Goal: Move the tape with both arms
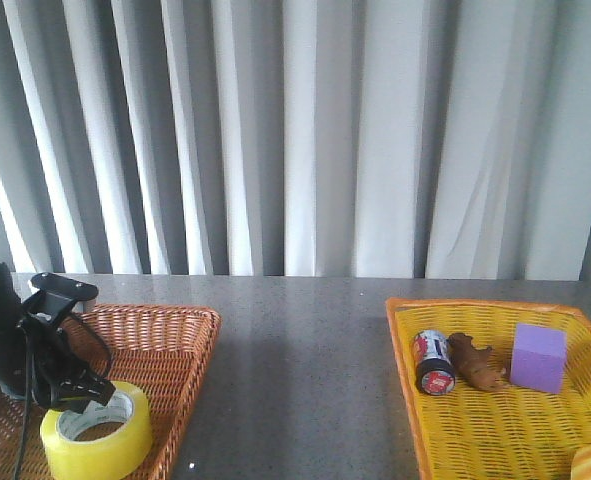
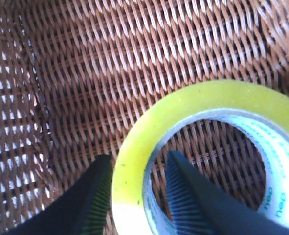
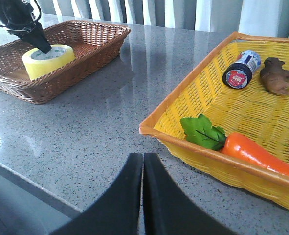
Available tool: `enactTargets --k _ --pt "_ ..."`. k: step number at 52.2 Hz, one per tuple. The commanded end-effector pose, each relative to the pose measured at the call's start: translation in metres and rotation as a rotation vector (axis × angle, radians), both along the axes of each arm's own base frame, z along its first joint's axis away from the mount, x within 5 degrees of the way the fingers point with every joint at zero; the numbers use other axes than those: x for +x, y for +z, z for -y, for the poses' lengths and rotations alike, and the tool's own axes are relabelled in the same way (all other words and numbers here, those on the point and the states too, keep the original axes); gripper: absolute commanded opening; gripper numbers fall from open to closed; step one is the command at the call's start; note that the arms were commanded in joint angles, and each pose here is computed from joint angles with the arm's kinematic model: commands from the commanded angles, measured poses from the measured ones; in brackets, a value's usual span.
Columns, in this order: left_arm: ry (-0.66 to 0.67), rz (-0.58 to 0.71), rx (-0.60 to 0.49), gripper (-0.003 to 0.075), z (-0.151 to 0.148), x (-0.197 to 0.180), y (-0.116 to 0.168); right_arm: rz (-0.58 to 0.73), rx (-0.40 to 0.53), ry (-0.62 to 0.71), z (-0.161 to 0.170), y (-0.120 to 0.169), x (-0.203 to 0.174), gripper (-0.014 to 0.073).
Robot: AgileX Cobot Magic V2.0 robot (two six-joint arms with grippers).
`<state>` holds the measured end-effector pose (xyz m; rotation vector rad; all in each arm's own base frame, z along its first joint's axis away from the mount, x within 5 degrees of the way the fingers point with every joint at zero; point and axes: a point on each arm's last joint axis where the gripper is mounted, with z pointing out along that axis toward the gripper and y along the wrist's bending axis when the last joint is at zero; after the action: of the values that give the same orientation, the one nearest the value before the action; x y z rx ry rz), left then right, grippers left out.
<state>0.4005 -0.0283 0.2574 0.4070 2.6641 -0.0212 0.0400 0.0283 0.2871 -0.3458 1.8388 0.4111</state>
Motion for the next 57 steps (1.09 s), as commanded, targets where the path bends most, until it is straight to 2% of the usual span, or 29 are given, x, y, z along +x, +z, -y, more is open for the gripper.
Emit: enactTargets --k 1,9,16,24,34,38,42,45,51,57 --pt "0.012 0.111 -0.029 0.0364 0.001 -0.006 0.037 0.061 0.035 -0.019 0.0 0.013 0.003 -0.0005" --pt "0.03 0.166 -0.043 0.0372 0.001 -0.017 0.06 0.063 0.031 -0.021 0.0 0.013 0.003 -0.0005" --pt "0.056 0.262 -0.068 0.0337 -0.001 -0.04 0.1 0.063 0.031 -0.021 0.0 0.013 0.003 -0.0005" --pt "0.056 0.396 -0.085 0.0206 -0.004 -0.083 0.152 0.063 0.032 -0.02 0.0 0.013 0.003 -0.0005" --pt "0.044 0.643 -0.159 -0.001 -0.005 -0.167 0.223 0.062 0.037 -0.019 0.0 0.013 0.003 -0.0005" --pt "0.038 0.752 -0.207 -0.0008 -0.005 -0.205 0.24 0.07 0.051 -0.02 0.0 0.014 0.003 -0.0005" --pt "0.036 0.839 -0.25 -0.0007 -0.005 -0.238 0.244 0.084 0.081 -0.033 0.0 0.017 0.004 -0.0005" --pt "0.042 0.876 -0.265 -0.0008 -0.006 -0.257 0.233 0.099 0.11 -0.046 0.001 0.019 0.005 -0.0005" --pt "0.065 0.953 -0.288 -0.0008 -0.01 -0.292 0.201 0.12 0.13 -0.055 0.001 0.021 0.006 -0.0005" --pt "0.098 0.999 -0.382 -0.0007 -0.01 -0.321 0.162 0.116 0.122 -0.055 0.002 0.021 0.005 -0.0005"
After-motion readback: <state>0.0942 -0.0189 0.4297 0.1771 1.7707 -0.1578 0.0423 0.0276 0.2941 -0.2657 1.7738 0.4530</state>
